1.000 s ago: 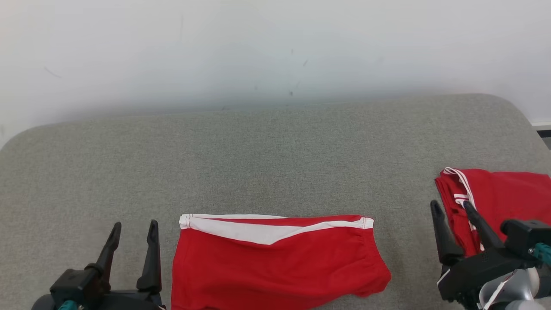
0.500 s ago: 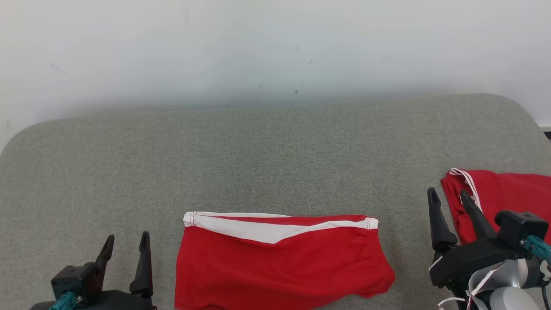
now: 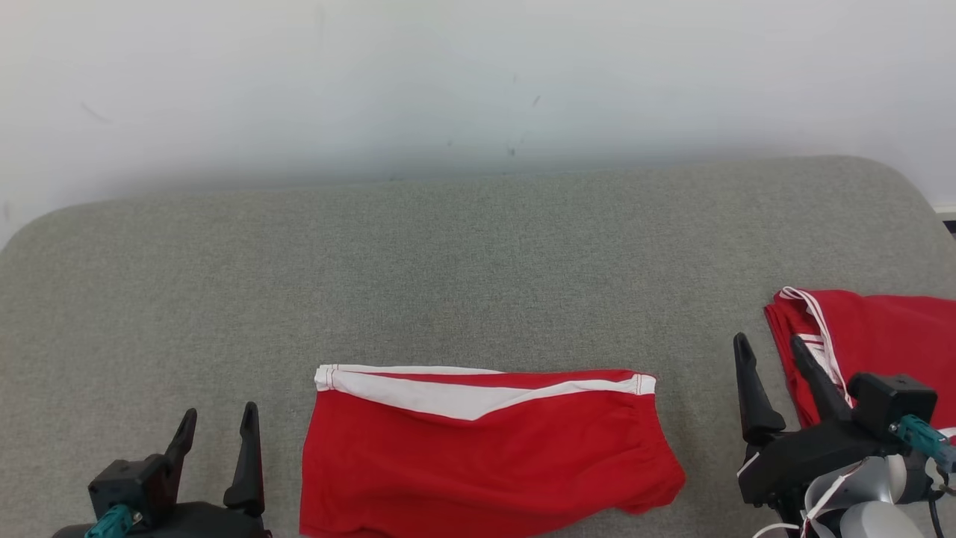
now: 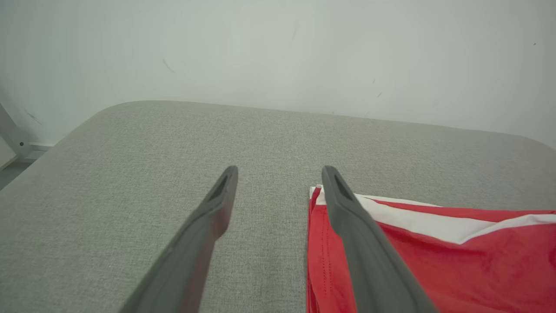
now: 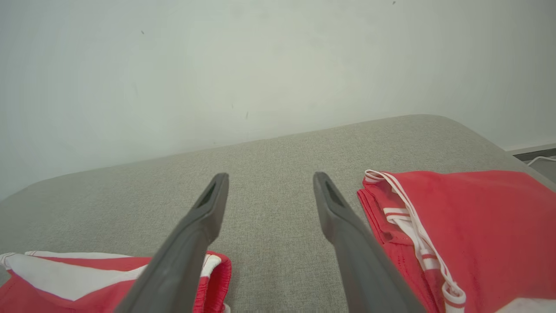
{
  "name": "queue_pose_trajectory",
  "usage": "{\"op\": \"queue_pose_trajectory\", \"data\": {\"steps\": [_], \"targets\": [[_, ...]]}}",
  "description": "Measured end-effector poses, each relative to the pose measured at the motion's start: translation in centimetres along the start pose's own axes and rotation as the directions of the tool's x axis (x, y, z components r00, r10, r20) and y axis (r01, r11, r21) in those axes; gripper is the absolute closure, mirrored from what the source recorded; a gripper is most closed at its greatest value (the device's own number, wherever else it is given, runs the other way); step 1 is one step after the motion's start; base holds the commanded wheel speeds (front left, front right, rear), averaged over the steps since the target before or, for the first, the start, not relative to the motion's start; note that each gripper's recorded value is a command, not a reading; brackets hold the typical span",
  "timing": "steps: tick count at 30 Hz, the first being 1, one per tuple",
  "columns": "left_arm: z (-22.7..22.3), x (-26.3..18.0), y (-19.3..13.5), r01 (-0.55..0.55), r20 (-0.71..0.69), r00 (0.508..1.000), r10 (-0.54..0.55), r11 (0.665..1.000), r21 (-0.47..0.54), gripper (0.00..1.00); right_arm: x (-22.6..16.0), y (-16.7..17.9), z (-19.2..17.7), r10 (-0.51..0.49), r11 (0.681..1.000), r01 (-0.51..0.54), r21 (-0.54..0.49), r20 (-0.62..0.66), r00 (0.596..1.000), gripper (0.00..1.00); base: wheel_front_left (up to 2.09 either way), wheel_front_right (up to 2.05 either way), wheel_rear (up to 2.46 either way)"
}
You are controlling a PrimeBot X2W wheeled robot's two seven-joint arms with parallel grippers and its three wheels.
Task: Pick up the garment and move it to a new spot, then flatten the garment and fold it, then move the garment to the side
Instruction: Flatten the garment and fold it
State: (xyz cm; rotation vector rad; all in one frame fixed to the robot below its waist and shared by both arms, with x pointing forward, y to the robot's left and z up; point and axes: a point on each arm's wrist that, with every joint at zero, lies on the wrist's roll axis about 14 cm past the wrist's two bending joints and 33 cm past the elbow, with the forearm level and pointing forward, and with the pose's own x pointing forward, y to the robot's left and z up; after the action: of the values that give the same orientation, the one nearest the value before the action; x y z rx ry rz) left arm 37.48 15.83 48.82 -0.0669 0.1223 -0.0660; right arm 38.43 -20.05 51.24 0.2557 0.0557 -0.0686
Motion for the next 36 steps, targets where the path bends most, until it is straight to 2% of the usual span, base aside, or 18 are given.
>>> {"op": "queue_pose_trajectory", "data": {"steps": [3, 10, 16, 17, 19, 27, 36], "targets": [[-0.1, 0.1, -0.1, 0.003, -0.005, 1.0, -0.003, 1.0, 0.0, 0.0, 0.0, 0.1, -0.5, 0.009, 1.0, -0.009, -0.004, -0.016, 1.0, 0.0, 0.0, 0.0, 0.0], [-0.2, 0.3, -0.3, 0.009, -0.008, 1.0, -0.009, 1.0, 0.003, 0.0, -0.5, 1.8, -3.8, 0.062, 0.998, -0.063, 0.0, -0.192, 0.979, 0.0, 0.0, 0.0, 0.0], [-0.2, 0.6, -0.7, 0.016, -0.014, 1.0, -0.016, 1.0, -0.002, 0.0, -1.3, 3.5, -6.2, 0.098, 0.993, -0.114, -0.029, -0.343, 0.934, 0.0, 0.0, 0.0, 0.0], [-0.3, 0.6, -0.8, 0.018, -0.016, 1.0, -0.018, 1.0, -0.006, 0.0, -1.8, 3.9, -7.1, 0.105, 0.991, -0.127, -0.03, -0.397, 0.912, 0.0, 0.0, 0.0, 0.0], [-0.4, 0.6, -0.9, 0.019, -0.018, 1.0, -0.019, 1.0, -0.008, 0.0, -2.0, 4.5, -7.6, 0.115, 0.99, -0.139, -0.024, -0.431, 0.895, 0.0, 0.0, 0.0, 0.0], [-0.8, 0.5, -1.0, 0.019, -0.034, 0.999, -0.019, 1.0, -0.014, 0.0, -2.4, 3.8, -8.9, 0.065, 0.991, -0.118, -0.063, -0.539, 0.84, 0.0, 0.0, 0.0, 0.0], [-1.2, 0.6, -0.8, 0.012, -0.05, 0.999, -0.012, 1.0, -0.015, 0.0, -2.7, 3.3, -10.1, 0.033, 0.995, -0.085, -0.054, -0.619, 0.785, 0.0, 0.0, 0.0, 0.0]]}}
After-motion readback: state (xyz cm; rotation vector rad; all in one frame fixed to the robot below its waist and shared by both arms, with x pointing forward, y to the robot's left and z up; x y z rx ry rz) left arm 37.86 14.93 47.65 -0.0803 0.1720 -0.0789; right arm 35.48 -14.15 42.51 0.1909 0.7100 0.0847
